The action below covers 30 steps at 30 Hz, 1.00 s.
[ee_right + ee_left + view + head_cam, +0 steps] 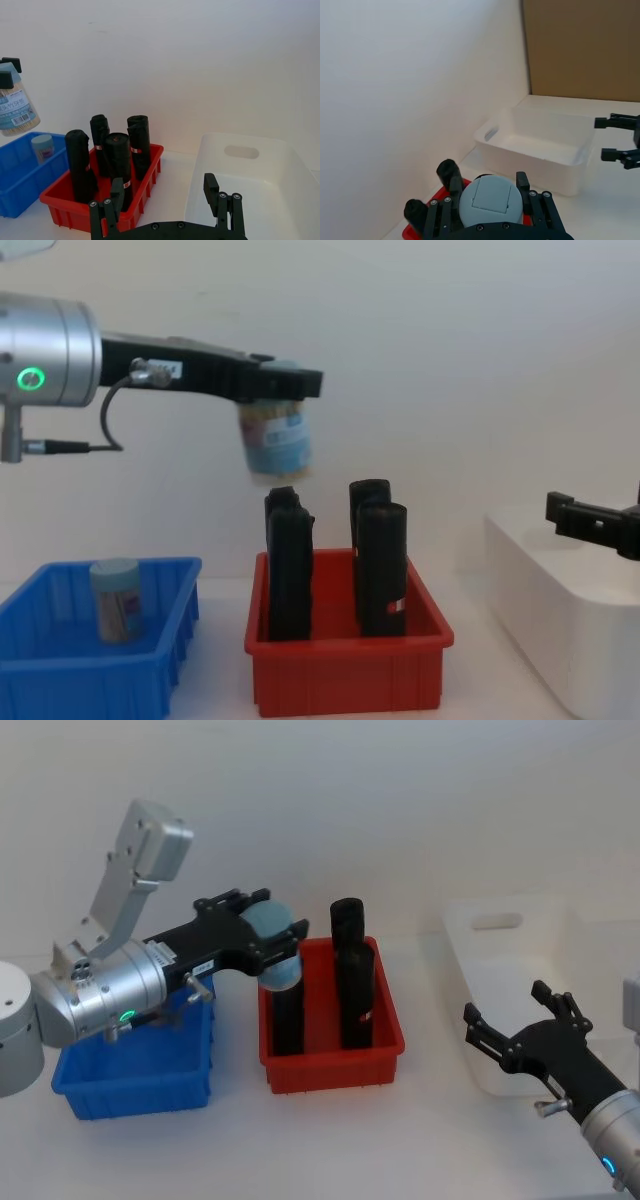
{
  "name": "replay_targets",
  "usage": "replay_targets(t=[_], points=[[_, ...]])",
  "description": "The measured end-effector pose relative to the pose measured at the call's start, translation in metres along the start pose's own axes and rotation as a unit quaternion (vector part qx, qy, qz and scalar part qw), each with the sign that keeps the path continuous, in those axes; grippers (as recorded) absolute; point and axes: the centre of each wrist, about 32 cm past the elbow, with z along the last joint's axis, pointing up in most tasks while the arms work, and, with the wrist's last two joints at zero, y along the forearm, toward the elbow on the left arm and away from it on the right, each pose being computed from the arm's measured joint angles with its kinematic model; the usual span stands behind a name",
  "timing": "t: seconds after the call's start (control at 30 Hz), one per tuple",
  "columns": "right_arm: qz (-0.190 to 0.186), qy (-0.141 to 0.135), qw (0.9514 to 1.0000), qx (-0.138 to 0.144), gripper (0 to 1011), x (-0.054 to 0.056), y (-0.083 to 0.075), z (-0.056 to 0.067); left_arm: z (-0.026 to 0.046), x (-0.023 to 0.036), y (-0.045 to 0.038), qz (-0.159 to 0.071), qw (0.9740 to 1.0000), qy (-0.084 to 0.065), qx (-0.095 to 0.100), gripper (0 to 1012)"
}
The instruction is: Pick the cotton swabs from the blue box and place them into the white box.
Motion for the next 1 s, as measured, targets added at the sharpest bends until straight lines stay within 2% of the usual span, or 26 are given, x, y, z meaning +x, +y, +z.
replay_targets(t=[0.17, 0.33, 0.47, 0.73, 1.0], points=[[0.0, 0.0, 1.0, 0.0, 1002, 0.0, 0.0, 0.0, 0.009, -0.0027, -0.008, -0.042, 0.999, -0.016, -0.008, 673], [0.0, 0.0, 1.0, 0.0, 1002, 0.0, 0.0, 0.0, 0.0157, -0.0057, -0.0148, -0.071, 0.997, -0.029, -0.012, 673], [0.0, 0.0, 1.0, 0.0, 1002, 0.0, 0.0, 0.0, 0.0189, -0.0073, -0.0181, -0.086, 0.9956, -0.035, -0.013, 672], [0.0, 0.0, 1.0, 0.0, 1002, 0.0, 0.0, 0.0, 0.0234, -0.0091, -0.0224, -0.106, 0.9933, -0.043, -0.016, 673], [0.002, -0.002, 1.0, 0.0, 1002, 0.001, 0.0, 0.0, 0.0254, -0.0099, -0.0244, -0.115, 0.9922, -0.047, -0.016, 673]])
